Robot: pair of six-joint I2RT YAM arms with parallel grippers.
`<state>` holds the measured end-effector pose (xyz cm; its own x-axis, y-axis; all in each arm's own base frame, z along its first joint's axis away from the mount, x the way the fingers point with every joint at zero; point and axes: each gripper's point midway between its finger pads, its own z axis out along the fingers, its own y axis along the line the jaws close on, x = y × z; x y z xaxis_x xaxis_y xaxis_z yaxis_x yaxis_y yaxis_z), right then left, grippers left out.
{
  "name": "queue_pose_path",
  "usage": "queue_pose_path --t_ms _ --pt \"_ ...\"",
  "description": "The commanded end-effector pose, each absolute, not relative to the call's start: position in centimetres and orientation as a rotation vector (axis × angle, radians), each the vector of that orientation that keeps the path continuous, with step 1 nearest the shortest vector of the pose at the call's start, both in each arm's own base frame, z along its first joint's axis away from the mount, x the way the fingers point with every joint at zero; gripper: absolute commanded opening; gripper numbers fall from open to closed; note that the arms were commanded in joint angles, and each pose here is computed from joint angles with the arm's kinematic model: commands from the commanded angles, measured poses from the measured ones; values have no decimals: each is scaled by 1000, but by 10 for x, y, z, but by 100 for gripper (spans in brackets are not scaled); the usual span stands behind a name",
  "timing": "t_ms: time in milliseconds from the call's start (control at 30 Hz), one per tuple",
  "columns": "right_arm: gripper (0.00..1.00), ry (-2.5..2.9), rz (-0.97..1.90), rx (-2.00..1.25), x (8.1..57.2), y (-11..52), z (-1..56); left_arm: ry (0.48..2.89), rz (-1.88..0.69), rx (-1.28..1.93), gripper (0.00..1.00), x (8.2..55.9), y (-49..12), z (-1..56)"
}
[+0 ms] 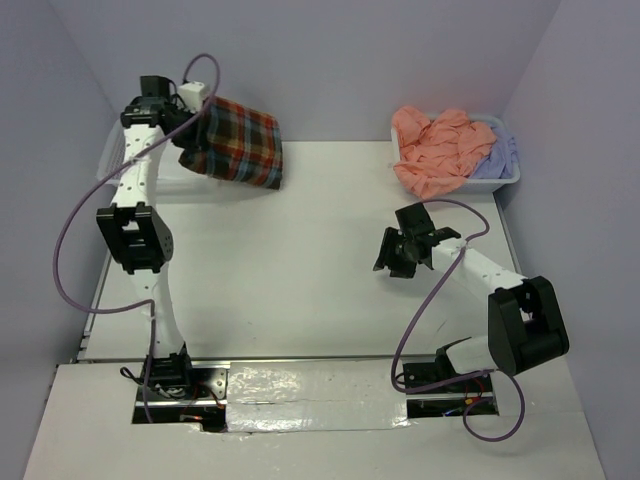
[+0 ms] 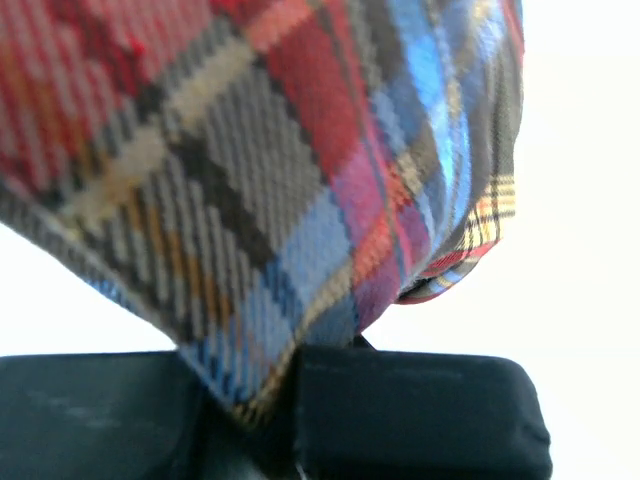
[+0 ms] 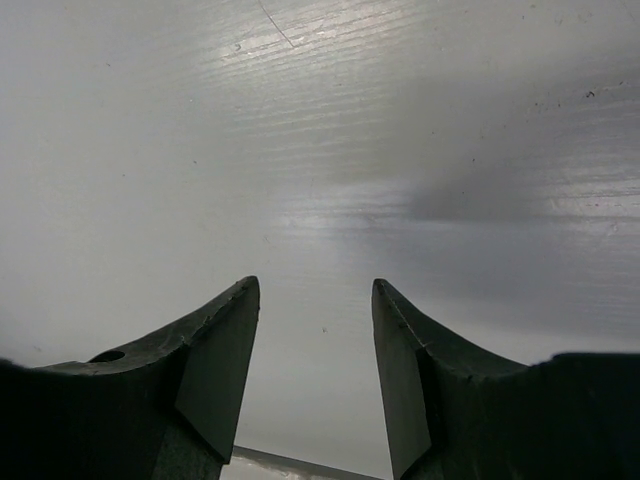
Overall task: Fold and stack the long sleeve shirts
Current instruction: Neatly place the folded shirt into the bin
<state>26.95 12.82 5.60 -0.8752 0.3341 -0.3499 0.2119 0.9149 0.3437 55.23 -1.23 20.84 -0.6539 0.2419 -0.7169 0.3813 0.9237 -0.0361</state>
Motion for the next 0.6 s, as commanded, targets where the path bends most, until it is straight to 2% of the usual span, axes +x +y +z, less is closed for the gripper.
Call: queue_pose_path --t_ms 0,167,267,567 --pt "56 2635 391 376 274 124 69 1987 -303 334 0 560 13 326" --pt "56 2640 373 380 272 121 69 1865 -366 245 0 552 63 359" --pt "56 2651 360 375 271 120 69 1847 -388 233 0 551 84 359" --pt "56 2654 327 356 278 118 76 1976 -507 133 0 564 137 258"
